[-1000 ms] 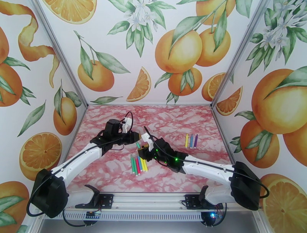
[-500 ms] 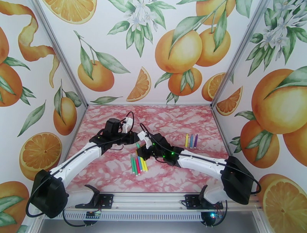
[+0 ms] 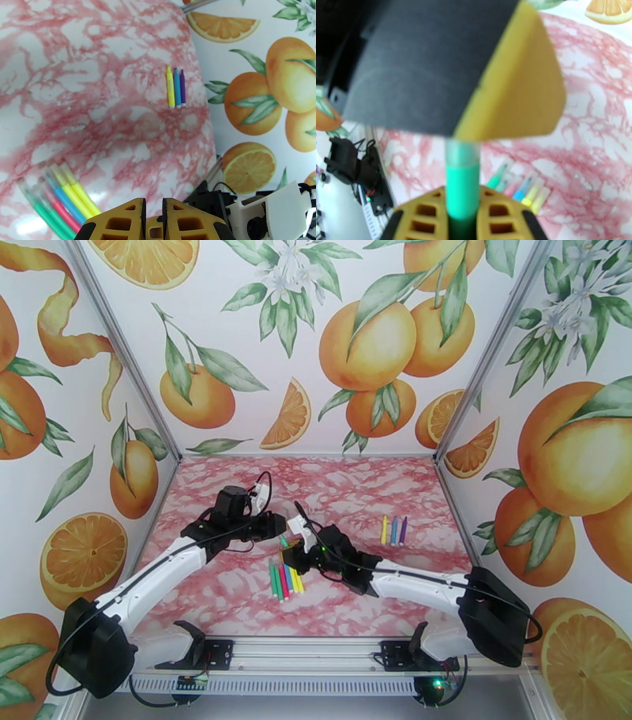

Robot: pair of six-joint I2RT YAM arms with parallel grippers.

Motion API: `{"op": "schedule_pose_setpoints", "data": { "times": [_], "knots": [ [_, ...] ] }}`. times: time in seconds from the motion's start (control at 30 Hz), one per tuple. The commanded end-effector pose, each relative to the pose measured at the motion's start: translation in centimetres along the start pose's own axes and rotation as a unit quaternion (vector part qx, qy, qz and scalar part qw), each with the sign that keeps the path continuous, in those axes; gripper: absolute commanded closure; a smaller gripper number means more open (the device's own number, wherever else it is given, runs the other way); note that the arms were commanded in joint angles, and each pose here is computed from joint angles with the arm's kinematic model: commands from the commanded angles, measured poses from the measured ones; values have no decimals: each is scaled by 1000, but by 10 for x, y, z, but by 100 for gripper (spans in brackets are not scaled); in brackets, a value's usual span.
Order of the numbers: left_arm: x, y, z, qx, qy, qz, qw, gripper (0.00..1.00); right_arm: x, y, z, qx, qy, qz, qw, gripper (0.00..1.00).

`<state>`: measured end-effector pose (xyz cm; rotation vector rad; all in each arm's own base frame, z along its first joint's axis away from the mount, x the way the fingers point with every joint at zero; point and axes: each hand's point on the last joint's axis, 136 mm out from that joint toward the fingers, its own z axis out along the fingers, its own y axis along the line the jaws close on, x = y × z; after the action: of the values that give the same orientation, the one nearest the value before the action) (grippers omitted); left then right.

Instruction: Open the pen caps

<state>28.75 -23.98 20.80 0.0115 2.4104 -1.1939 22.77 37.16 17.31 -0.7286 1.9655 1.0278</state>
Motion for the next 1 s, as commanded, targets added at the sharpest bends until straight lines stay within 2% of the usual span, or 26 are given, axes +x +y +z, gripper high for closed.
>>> {"op": "schedule_pose_setpoints", "data": {
  "times": [0.0, 0.4, 0.57, 0.77, 0.97],
  "knots": [
    [-70, 17, -34, -59, -156, -12, 986, 100, 45, -3, -8, 4, 55, -1, 998, 100],
    [-83, 32, -47, -103, -187, -14, 977, 100, 62, -8, -18, 8, 59, 5, 998, 100],
    [-82, 36, -46, -122, -174, 4, 977, 100, 60, -14, -21, 25, 51, 8, 998, 100],
    [-66, 68, -40, -201, -116, 39, 972, 100, 43, -54, -37, 138, 39, 13, 990, 100],
    [-57, 104, -34, -275, -63, 60, 957, 100, 29, -109, -67, 265, 35, 37, 963, 100]
  ]
}}
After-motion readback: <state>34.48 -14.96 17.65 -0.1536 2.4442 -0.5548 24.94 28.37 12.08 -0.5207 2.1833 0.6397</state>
